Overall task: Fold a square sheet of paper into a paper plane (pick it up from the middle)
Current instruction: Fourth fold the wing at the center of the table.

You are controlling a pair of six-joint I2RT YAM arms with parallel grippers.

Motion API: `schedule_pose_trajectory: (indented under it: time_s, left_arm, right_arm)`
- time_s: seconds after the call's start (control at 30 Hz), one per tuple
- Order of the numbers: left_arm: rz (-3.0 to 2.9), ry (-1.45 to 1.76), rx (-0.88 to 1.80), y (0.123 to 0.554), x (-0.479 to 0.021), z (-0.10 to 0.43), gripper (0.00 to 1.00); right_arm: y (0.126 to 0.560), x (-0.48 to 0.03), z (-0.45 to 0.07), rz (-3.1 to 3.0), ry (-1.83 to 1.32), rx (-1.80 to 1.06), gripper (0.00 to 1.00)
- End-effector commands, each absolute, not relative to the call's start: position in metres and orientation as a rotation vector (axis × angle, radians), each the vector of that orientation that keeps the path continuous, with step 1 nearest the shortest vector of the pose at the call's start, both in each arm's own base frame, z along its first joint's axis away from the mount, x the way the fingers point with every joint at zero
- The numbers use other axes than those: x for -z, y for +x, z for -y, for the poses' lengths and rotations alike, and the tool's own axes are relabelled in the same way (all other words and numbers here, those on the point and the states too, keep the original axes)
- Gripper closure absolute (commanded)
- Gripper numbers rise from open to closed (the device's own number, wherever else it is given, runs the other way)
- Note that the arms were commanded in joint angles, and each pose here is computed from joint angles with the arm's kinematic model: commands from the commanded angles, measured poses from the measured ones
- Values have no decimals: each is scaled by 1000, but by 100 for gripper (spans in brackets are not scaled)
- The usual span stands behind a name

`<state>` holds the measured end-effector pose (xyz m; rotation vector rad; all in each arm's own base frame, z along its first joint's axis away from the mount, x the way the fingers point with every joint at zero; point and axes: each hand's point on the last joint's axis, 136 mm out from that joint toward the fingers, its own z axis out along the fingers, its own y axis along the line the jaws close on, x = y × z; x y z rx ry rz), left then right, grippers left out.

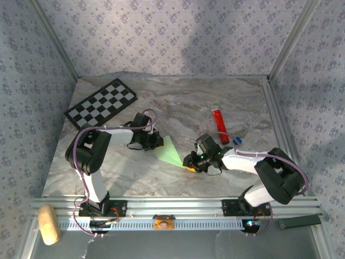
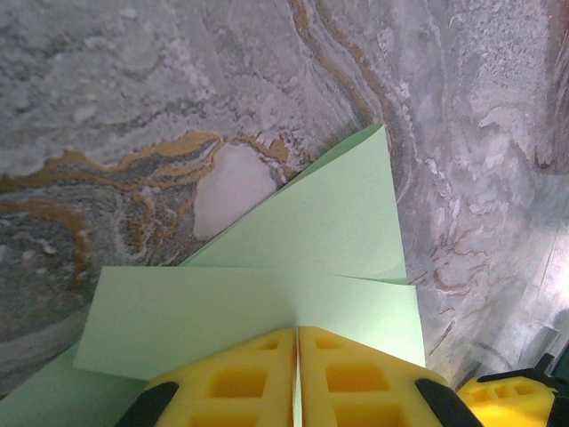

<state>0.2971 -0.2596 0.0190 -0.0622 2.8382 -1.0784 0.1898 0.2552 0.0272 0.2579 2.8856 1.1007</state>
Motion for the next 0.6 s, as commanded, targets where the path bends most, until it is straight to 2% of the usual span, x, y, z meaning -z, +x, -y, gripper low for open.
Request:
schedule_pose_trajectory:
  time_s: [0.0, 0.47, 0.57]
  left_arm:
    - [-2888, -105, 1043, 295, -12, 254, 90]
    - [-2887, -128, 1045, 293, -9, 251, 90]
    - [-2889, -130, 1052, 293, -9, 252, 90]
  right_arm:
    - [189, -25, -256, -2896, 293, -1118, 69]
    - [188, -23, -254, -2902, 297, -1105, 68]
    - [188, -26, -256, -2891, 275, -1127, 70]
